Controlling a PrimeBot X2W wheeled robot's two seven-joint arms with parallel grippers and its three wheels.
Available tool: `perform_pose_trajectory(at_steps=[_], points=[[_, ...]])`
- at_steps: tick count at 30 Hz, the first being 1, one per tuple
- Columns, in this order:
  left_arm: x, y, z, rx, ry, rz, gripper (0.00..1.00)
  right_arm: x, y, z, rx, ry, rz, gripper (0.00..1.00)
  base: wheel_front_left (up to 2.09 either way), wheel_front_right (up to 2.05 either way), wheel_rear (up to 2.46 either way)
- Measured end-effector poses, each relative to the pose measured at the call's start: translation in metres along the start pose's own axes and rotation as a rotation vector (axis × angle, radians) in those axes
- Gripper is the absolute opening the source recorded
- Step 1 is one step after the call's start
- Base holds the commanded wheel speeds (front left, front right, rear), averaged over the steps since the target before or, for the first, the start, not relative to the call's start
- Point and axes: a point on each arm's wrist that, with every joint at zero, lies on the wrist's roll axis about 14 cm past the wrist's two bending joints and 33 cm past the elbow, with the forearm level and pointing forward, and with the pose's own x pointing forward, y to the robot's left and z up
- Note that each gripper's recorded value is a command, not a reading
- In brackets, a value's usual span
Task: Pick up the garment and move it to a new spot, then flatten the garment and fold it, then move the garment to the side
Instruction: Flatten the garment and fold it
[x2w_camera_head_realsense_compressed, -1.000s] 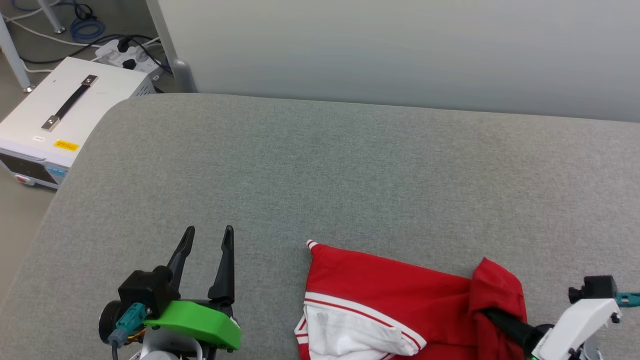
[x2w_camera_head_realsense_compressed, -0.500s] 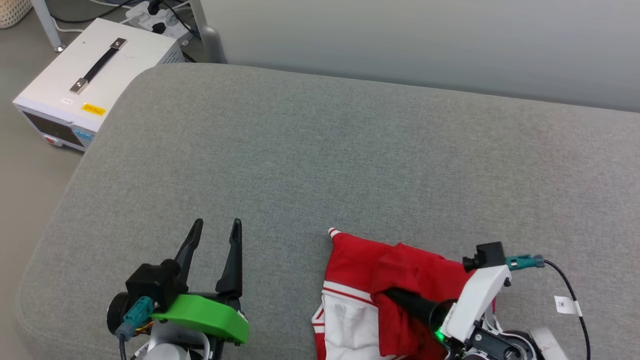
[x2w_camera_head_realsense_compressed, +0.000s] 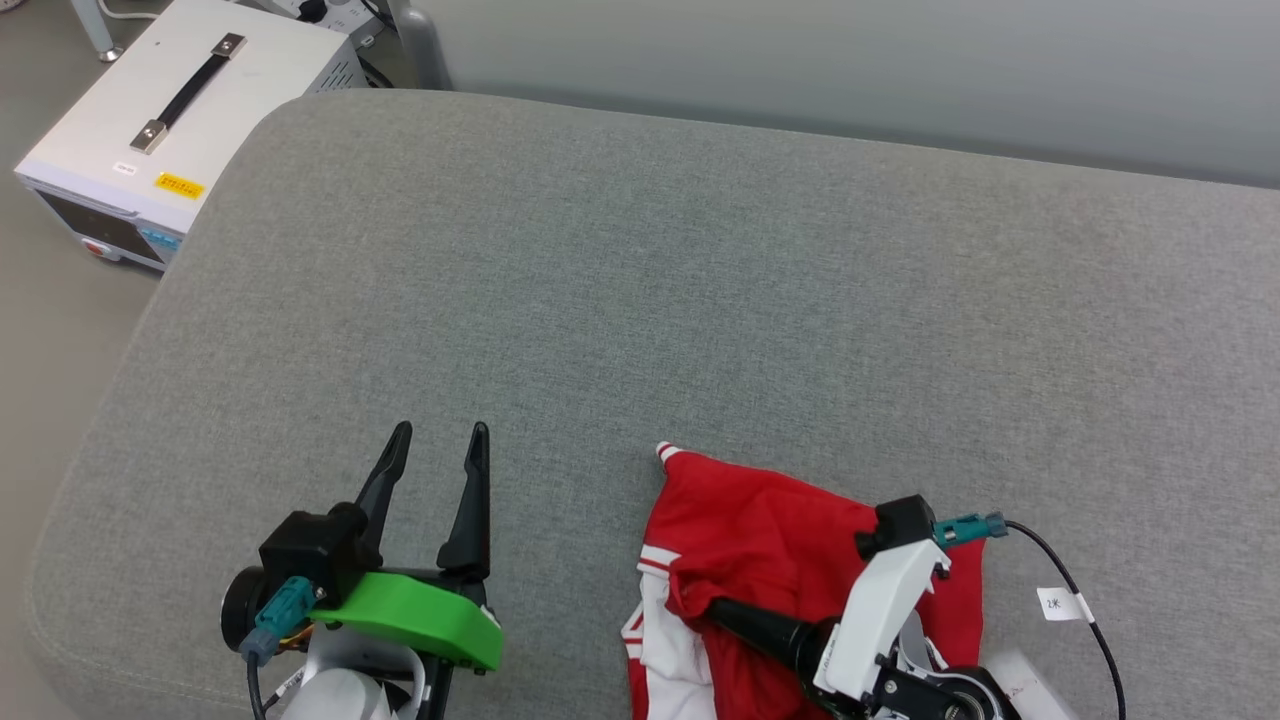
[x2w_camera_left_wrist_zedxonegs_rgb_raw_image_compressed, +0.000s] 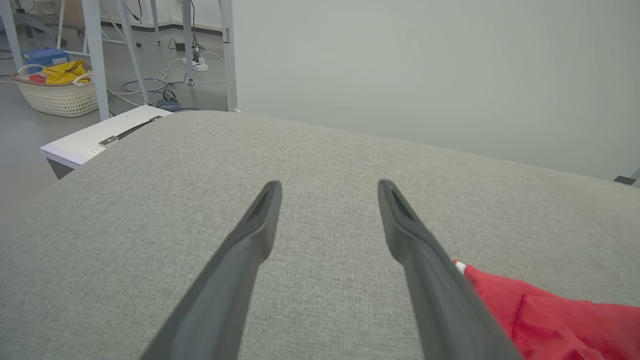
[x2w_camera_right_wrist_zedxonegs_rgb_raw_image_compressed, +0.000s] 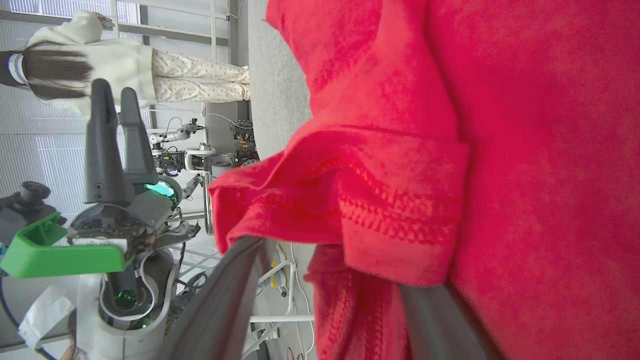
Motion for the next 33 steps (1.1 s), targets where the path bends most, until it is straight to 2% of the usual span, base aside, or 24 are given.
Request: perform_pose_trajectory(at_steps=[3, 9, 14, 22, 27, 30, 33], points=[[0.001, -0.003, 0.001, 0.000, -0.005, -0.010, 1.00, -0.002, 0.009, 0.003, -0.034, -0.009, 0.017, 1.00, 0.00, 0.00, 0.00], [0.001, -0.010, 0.007, -0.002, -0.024, -0.034, 1.00, -0.013, 0.032, 0.016, -0.171, -0.046, 0.048, 1.00, 0.00, 0.00, 0.00], [0.001, -0.017, 0.012, -0.002, -0.040, -0.059, 1.00, -0.032, 0.042, 0.039, -0.322, -0.168, 0.028, 1.00, 0.00, 0.00, 0.00], [0.003, -0.028, 0.015, -0.002, -0.047, -0.096, 1.00, -0.105, 0.015, 0.120, -0.541, -0.564, -0.193, 1.00, 0.00, 0.00, 0.00], [0.006, -0.027, 0.021, 0.005, -0.063, -0.095, 1.00, -0.174, -0.009, 0.156, -0.687, -0.792, -0.411, 1.00, 0.00, 0.00, 0.00], [0.006, -0.025, 0.021, 0.007, -0.064, -0.089, 1.00, -0.210, -0.007, 0.167, -0.790, -0.907, -0.507, 1.00, 0.00, 0.00, 0.00], [0.006, -0.025, 0.020, 0.012, -0.060, -0.092, 1.00, -0.234, 0.007, 0.172, -0.894, -1.002, -0.552, 1.00, 0.00, 0.00, 0.00]])
